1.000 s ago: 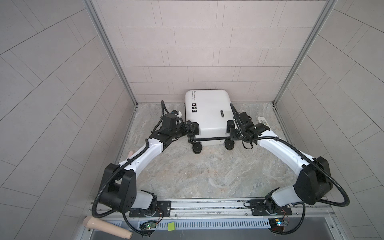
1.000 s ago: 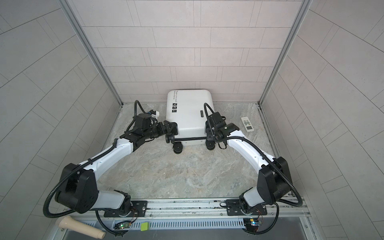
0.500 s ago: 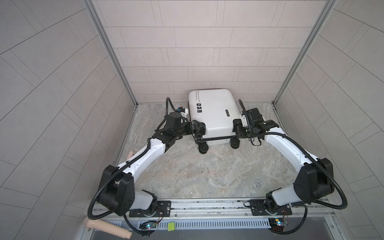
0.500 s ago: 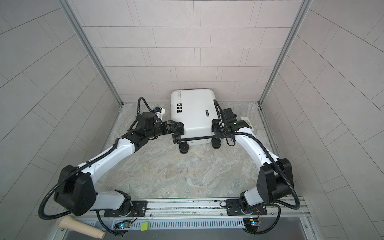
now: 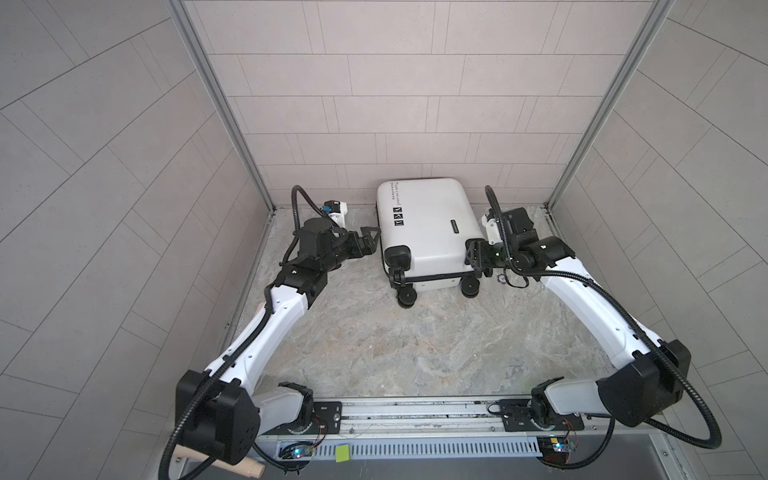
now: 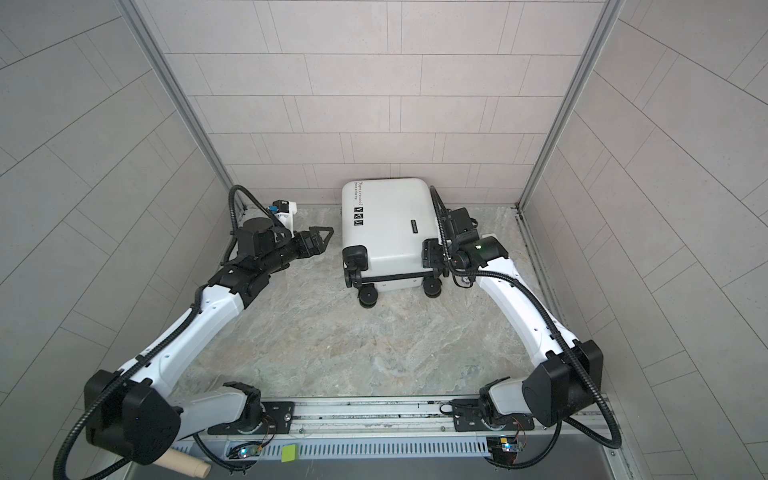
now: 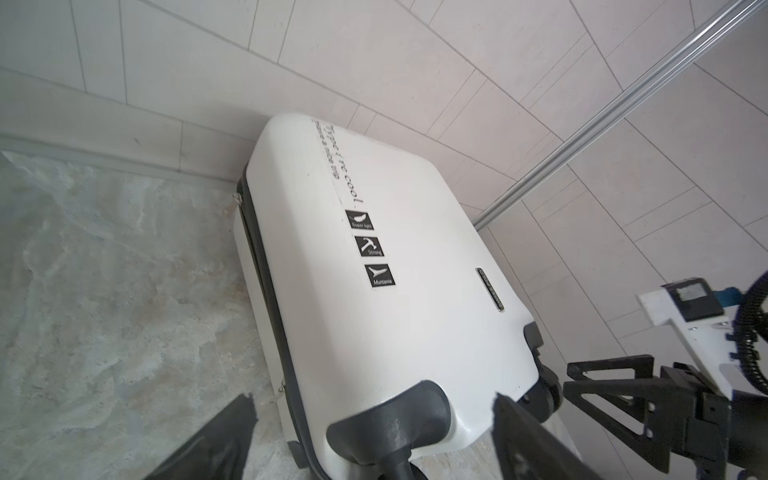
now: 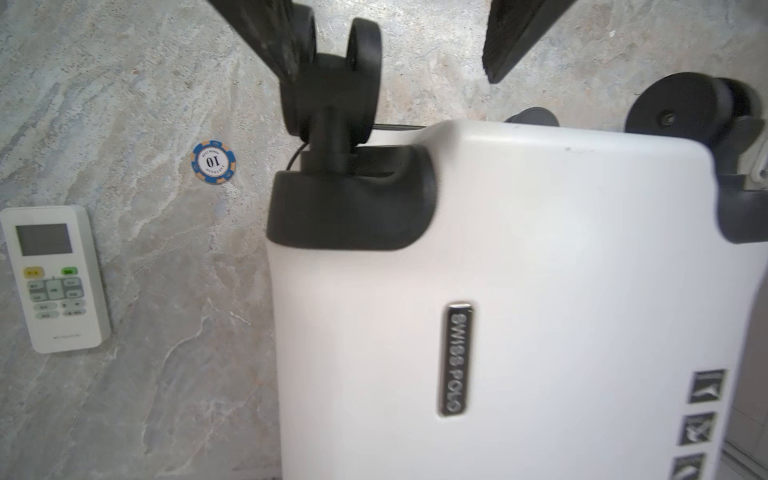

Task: Pack the luggage

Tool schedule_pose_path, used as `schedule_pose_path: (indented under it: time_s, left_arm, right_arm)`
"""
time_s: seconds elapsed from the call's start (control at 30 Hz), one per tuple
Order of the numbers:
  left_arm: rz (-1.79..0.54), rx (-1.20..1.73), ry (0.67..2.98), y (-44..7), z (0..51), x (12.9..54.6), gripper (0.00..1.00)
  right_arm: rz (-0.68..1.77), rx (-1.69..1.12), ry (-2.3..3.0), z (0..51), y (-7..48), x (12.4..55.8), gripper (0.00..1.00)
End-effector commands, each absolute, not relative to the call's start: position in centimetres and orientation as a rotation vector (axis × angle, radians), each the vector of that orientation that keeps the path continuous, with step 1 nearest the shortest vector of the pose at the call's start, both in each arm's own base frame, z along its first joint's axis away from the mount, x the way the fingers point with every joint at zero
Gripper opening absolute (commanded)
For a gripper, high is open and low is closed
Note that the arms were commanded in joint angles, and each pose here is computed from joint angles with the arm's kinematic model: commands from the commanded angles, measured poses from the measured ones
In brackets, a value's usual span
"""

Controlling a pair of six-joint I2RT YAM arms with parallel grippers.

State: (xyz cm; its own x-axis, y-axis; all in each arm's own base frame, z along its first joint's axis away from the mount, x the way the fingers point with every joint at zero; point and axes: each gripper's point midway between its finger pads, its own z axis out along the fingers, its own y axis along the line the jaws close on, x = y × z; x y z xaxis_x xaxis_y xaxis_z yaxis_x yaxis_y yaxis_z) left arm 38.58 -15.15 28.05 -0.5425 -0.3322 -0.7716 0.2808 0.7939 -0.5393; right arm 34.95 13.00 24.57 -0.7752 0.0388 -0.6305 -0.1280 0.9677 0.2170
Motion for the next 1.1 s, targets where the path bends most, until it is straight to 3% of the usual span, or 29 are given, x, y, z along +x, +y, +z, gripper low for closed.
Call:
schedule_pose_path:
  time_s: [0.0,0.33,0.57,1.07]
  left_arm:
    - [-0.835,-0.144,2.102,-14.3,23.9,39.3,0.80]
    - [-0.741,-0.255,2.143,-12.0,19.2,39.6,0.78]
    - [-0.748,-0.361,2.141,-10.2,16.5,39.1,0.77]
    - [-0.770,-0.416,2.122,-9.3,14.4,37.8,0.77]
  right_arm:
    - [0.345,-0.083,2.418,26.1,15.0,33.6,0.76]
    - [0.458,-0.286,2.415,25.5,26.7,30.9,0.81]
    - [0.401,-0.403,2.470,22.5,32.7,30.4,0.82]
    - [0.181,-0.354,2.507,17.6,35.5,33.8,0.79]
